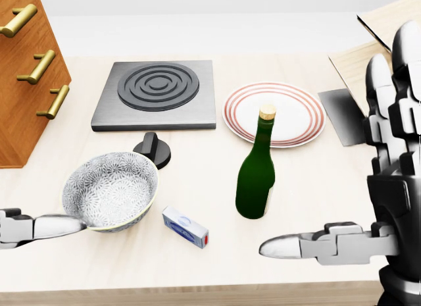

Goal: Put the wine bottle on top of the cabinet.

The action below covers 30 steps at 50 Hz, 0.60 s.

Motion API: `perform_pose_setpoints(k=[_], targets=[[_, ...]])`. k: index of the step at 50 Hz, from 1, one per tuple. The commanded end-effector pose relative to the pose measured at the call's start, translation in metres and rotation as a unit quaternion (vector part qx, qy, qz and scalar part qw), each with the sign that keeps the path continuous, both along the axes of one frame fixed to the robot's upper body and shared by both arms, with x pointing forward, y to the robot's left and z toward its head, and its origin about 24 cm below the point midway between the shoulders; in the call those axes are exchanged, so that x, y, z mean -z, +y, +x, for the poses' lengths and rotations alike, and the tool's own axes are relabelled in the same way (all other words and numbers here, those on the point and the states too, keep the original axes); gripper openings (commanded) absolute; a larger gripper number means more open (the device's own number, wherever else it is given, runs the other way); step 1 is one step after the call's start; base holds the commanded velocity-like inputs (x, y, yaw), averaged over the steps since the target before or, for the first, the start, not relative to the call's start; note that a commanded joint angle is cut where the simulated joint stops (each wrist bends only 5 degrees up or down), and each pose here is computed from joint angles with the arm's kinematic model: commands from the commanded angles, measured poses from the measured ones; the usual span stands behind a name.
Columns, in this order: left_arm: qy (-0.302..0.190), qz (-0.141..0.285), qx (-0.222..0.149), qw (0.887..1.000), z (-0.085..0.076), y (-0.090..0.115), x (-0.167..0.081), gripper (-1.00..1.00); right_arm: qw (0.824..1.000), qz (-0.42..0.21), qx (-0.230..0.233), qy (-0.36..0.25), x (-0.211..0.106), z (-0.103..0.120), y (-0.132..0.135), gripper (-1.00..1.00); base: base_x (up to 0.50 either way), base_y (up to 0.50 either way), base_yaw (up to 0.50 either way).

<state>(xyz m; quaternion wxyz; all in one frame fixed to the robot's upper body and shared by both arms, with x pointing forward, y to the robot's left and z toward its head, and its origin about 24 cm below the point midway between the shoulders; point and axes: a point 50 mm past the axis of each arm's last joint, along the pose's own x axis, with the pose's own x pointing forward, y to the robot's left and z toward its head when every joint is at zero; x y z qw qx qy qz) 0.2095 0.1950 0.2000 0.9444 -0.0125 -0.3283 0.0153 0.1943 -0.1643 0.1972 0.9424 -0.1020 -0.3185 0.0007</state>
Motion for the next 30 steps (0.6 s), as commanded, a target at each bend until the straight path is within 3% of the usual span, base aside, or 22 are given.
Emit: perform_pose_setpoints(k=[1,10,22,30], targets=[[-0.106,0.000,0.004,0.994,-0.033,0.004,-0.036,1.00,0.986,-0.075,0.010,-0.149,-0.049,-0.040,0.015,0.99,0.00,0.00,0.00],[-0.127,-0.011,0.004,0.992,-0.040,0.008,-0.043,1.00,0.984,-0.112,0.044,-0.132,-0.049,-0.038,0.017,0.99,0.09,0.00,0.00],[-0.132,-0.008,0.008,0.991,-0.044,0.006,-0.044,1.00,0.985,-0.122,0.047,-0.117,-0.048,-0.037,0.016,0.99,0.49,0.00,0.00],[-0.101,0.003,0.007,0.995,-0.037,0.004,-0.034,1.00,0.987,-0.104,0.038,-0.119,-0.045,-0.039,0.014,0.99,0.50,0.00,0.00]])
